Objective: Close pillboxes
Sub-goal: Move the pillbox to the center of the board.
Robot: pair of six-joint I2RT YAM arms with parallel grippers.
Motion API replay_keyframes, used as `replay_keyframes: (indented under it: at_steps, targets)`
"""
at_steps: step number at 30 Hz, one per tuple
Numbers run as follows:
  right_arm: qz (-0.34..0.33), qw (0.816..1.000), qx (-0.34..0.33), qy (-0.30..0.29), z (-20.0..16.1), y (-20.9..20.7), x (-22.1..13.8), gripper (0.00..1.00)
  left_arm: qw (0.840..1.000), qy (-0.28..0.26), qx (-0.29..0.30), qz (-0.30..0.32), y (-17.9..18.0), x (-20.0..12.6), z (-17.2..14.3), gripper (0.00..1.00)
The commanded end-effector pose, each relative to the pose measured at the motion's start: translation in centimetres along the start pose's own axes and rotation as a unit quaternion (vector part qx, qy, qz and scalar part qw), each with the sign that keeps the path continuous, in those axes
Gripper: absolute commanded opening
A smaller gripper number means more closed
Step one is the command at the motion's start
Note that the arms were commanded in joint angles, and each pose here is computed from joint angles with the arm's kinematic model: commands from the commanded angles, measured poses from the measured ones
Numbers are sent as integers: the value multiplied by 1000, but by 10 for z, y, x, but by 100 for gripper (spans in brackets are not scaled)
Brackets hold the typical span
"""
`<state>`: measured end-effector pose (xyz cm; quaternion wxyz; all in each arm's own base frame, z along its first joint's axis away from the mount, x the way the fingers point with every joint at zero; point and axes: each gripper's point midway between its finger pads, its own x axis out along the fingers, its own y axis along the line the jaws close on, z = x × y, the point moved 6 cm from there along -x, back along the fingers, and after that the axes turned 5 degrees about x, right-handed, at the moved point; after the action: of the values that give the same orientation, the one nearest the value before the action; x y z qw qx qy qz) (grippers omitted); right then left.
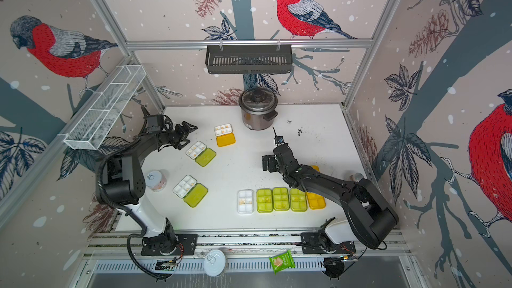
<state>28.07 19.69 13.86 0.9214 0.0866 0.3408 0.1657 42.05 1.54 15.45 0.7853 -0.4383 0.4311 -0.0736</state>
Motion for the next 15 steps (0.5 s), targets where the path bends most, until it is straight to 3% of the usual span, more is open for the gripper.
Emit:
replay_keyframes:
  at_steps: [1,15]
  targets:
    - [-1,1000,11,-23,8,0,-2,99,1000,2,3,12,9,2,5,91]
    - [11,1000,7,-22,7,3,-5,100,998,-1,-4,61,38,14,22,91]
